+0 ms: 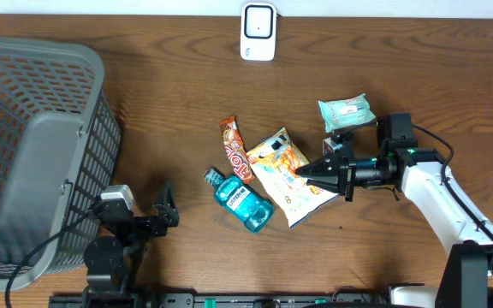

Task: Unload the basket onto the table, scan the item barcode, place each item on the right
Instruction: 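Lower the right gripper onto the small orange box and grasp it, then carry the orange box up to the scanner and hold it over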

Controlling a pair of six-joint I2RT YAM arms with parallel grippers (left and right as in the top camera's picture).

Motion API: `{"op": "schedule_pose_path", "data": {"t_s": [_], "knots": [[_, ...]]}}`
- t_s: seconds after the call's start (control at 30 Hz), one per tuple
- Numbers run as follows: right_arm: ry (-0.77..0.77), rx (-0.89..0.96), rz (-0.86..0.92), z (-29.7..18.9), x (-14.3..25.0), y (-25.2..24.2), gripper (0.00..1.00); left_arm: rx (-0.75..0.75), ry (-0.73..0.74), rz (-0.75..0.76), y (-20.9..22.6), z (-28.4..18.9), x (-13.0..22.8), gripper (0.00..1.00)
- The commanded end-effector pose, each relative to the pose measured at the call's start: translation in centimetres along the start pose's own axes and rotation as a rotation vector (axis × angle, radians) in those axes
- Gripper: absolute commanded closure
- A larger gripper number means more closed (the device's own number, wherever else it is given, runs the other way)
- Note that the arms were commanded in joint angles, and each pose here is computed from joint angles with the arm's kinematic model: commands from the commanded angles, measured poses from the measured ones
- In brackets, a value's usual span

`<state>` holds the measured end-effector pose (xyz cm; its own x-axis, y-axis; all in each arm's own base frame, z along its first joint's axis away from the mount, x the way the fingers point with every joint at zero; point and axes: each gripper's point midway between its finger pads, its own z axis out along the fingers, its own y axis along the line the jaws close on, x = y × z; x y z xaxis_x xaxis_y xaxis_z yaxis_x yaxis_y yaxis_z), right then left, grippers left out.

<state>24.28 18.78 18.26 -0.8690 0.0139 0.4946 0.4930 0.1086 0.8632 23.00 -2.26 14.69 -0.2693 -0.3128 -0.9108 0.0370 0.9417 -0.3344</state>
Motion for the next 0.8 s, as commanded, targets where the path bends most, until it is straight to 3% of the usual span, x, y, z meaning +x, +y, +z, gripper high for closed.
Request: {"op": "schedule_pose_path", "data": {"t_s": [0.0, 0.13, 0.33, 0.53, 0.77], "knots": [[0.019, -0.018, -0.015, 0.0, 0.6, 0.6, 0.99, 0.012, 0.014, 0.015, -0.2, 0.1, 0.4, 0.02], [0.003, -0.001, -0.016, 0.0, 0.3, 0.3, 0.99, 0.005, 0.034, 0.012, 0.0, 0.1, 0.9, 0.02], [-0.161, 0.177, -0.121, -0.4, -2.7, -2.5, 0.98, -0.024, 0.122, 0.002, 0.7, -0.1, 3.0, 0.02], [-0.181, 0.224, -0.421, -0.7, -3.9, -2.3, 0.99, -0.046, 0.189, -0.006, 1.2, -0.4, 4.7, 0.02], [-0.404, 0.476, -0.646, -2.7, -9.3, -3.3, 0.98, -0.046, 0.189, -0.006, 1.2, -0.4, 4.7, 0.02]]}}
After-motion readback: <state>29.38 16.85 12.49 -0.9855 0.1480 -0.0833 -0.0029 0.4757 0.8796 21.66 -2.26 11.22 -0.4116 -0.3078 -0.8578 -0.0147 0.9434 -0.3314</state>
